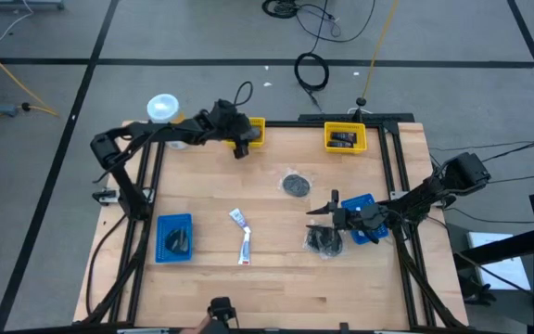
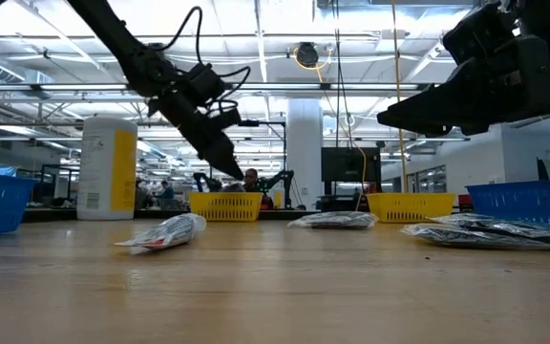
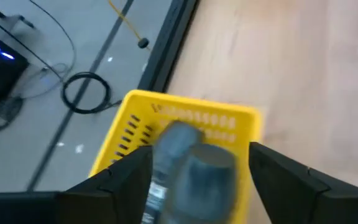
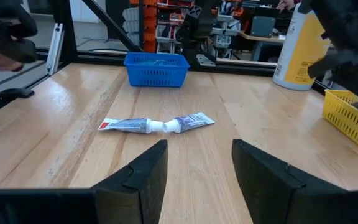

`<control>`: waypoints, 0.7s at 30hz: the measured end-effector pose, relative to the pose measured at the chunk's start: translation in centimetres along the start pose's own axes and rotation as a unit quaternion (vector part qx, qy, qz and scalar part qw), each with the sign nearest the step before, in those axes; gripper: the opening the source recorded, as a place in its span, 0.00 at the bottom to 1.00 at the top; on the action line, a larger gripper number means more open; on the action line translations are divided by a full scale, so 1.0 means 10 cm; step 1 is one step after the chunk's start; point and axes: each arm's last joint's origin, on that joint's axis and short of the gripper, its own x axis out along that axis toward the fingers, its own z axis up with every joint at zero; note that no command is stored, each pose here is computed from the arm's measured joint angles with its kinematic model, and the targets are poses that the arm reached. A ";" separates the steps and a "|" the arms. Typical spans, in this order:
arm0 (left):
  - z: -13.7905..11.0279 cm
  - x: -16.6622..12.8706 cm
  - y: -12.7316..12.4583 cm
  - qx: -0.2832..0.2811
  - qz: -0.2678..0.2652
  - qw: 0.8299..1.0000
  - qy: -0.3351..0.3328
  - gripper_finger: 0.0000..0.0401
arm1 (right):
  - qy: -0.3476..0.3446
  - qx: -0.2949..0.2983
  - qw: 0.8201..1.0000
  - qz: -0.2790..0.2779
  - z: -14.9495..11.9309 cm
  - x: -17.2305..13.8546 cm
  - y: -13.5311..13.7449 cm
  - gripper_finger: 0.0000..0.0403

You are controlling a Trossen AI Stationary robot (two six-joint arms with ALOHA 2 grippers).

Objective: Pick & Place Travel size toiletries
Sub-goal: Put the white toothpaste into the right blue bin

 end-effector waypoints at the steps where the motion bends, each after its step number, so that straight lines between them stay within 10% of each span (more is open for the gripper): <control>1: 0.02 -0.03 0.00 -0.007 -0.004 1.000 -0.003 0.68 | 0.000 0.000 1.000 0.000 0.00 0.00 0.00 0.42; 12: 0.29 -0.79 -0.11 -0.109 -0.024 0.994 -0.002 0.71 | 0.011 -0.004 1.000 0.000 -0.02 0.00 0.00 0.42; 21: 0.32 -1.21 -1.28 -0.057 -0.054 0.996 0.040 0.59 | -0.005 -0.054 0.997 0.051 0.00 -0.04 0.11 0.42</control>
